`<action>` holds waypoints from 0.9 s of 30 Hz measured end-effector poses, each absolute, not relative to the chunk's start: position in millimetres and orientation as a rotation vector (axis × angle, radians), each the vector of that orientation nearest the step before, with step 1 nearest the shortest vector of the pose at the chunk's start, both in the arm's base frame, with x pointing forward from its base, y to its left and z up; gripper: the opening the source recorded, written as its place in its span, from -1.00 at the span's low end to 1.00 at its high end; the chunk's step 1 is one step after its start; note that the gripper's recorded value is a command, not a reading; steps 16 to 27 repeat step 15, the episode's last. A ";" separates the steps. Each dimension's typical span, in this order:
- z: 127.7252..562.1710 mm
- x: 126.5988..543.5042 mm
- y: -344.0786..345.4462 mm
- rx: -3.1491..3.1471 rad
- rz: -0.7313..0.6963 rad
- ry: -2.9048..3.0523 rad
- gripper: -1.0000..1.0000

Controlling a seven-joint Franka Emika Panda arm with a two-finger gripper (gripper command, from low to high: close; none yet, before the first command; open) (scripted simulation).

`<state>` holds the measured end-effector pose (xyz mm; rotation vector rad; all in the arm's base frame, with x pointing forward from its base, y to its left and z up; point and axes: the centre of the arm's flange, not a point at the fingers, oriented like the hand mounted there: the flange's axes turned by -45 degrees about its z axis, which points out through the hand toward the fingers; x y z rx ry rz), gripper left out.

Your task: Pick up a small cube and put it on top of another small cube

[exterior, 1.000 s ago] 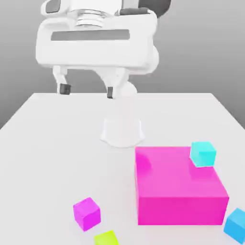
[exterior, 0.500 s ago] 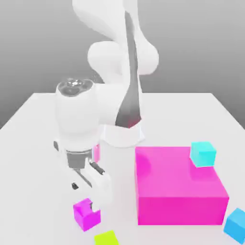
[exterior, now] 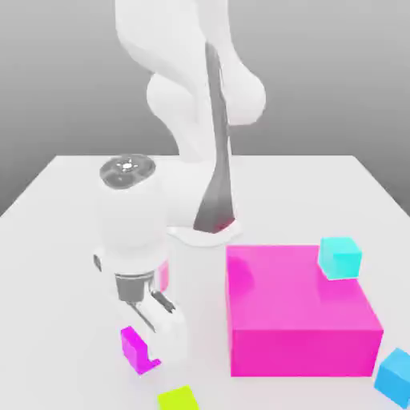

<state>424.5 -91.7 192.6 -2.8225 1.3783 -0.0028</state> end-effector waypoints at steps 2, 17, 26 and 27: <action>204.9 445.1 -81.5 -2.845 -0.001 1.332 -1.00; 188.7 516.8 -35.9 -2.914 -0.002 1.170 1.00; 188.7 516.8 -35.9 -2.914 -0.002 1.170 1.00; 188.7 516.8 -35.9 -2.914 -0.002 1.170 1.00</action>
